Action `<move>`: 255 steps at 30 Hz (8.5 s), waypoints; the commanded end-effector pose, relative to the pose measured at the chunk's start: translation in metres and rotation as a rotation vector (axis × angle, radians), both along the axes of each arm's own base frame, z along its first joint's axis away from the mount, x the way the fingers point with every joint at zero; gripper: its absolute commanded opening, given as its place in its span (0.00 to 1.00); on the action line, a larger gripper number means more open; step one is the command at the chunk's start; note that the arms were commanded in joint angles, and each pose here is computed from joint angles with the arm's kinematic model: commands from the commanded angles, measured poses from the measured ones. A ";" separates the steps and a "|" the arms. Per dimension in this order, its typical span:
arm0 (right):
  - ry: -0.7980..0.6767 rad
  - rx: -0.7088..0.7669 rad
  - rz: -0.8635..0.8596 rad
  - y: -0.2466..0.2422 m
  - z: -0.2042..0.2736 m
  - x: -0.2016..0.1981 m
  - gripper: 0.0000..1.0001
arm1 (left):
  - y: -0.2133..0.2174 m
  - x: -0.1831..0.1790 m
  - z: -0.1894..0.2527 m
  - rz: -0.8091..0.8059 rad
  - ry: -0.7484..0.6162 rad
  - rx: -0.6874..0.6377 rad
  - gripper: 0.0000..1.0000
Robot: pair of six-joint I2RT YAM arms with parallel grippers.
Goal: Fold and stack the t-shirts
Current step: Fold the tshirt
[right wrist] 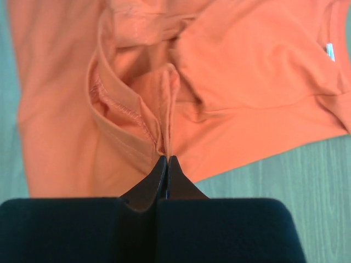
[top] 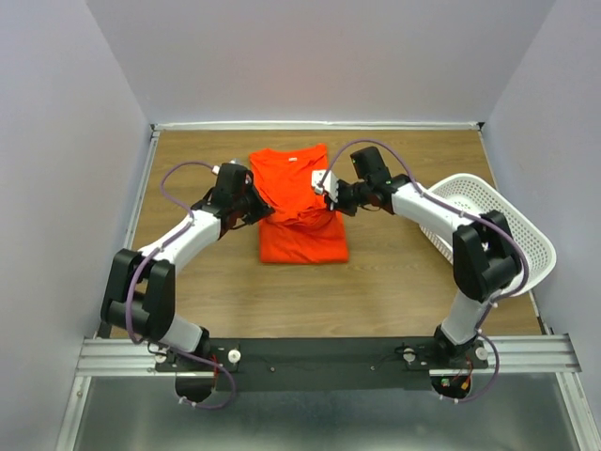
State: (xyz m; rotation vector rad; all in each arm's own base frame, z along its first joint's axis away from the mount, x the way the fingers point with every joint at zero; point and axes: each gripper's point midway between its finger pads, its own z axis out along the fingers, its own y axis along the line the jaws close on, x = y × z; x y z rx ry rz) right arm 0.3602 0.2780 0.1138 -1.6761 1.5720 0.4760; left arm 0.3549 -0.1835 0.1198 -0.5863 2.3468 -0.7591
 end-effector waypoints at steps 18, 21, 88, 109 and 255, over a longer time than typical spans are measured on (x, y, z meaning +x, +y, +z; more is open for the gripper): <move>-0.031 0.009 -0.187 0.001 -0.005 0.078 0.01 | 0.010 0.046 -0.009 -0.052 -0.032 -0.019 0.00; -0.029 0.014 -0.192 0.004 -0.006 0.083 0.00 | 0.014 0.047 -0.008 -0.042 -0.031 -0.018 0.00; 0.353 -0.072 -0.092 0.018 -0.077 -0.021 0.12 | 0.027 0.037 -0.078 -0.176 0.033 0.164 0.00; 0.321 -0.095 -0.122 0.016 -0.078 -0.017 0.12 | 0.021 0.131 -0.020 -0.139 -0.089 0.143 0.12; 0.024 -0.190 0.326 -0.029 -0.096 -0.094 0.01 | 0.009 -0.084 -0.081 -0.224 0.024 -0.129 0.00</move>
